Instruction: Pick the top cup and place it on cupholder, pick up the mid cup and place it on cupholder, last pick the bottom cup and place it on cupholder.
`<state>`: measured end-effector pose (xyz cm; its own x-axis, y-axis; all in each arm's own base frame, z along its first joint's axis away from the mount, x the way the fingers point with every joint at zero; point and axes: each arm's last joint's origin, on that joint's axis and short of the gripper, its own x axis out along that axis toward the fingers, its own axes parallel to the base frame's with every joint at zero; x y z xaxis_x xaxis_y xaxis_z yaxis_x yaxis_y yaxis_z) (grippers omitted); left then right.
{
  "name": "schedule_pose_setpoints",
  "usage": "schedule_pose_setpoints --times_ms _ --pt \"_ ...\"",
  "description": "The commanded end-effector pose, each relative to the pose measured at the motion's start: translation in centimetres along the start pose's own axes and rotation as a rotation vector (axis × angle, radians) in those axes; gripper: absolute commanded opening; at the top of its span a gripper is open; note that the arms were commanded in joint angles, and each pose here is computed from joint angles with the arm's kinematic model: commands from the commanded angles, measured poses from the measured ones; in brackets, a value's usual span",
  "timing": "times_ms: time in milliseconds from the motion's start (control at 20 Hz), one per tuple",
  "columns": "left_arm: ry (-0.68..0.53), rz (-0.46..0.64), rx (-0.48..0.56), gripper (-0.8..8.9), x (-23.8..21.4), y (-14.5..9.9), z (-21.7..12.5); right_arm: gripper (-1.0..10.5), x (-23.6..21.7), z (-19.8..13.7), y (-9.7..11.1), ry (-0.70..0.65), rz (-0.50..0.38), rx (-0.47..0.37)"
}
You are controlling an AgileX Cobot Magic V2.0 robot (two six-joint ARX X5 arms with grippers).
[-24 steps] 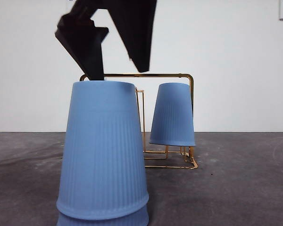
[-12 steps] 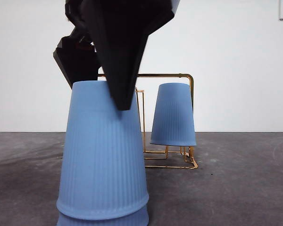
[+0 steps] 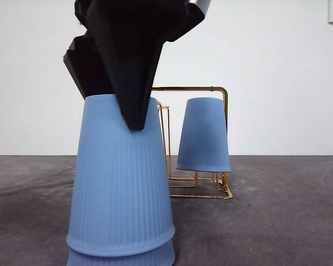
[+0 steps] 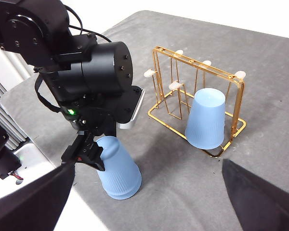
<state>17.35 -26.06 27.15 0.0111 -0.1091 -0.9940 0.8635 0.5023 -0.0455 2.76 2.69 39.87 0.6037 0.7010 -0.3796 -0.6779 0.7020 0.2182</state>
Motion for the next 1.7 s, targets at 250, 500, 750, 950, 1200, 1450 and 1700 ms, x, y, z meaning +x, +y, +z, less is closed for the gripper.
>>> schedule_pose_setpoints --times_ms 250,500,750,950,1200,1450,1700 --pt "-0.016 0.003 0.019 3.06 -2.1 -0.4 0.7 4.9 -0.2 0.3 0.1 -0.016 0.003 -0.017" --pt "-0.016 0.002 0.025 3.06 -3.8 -0.7 0.6 4.9 -0.2 0.3 0.0 -0.018 -0.016 -0.016" --pt "-0.03 0.002 0.027 3.06 -5.7 -0.9 0.6 4.9 -0.2 0.3 0.0 -0.018 -0.017 -0.013" --pt "-0.058 0.003 0.029 3.06 -6.6 -1.0 0.2 4.9 -0.2 0.3 0.0 -0.019 -0.022 -0.011" --pt "-0.125 0.007 0.028 3.06 -8.6 -1.1 -1.3 4.9 -0.2 0.3 0.0 -0.022 -0.045 -0.009" --pt "-0.217 0.011 0.026 3.06 -11.3 -1.4 -3.5 4.9 -0.2 0.3 -0.1 -0.024 -0.048 -0.009" --pt "-0.326 0.02 0.001 3.06 -14.1 -1.6 -6.4 4.9 -0.2 0.4 0.0 -0.029 -0.047 0.007"
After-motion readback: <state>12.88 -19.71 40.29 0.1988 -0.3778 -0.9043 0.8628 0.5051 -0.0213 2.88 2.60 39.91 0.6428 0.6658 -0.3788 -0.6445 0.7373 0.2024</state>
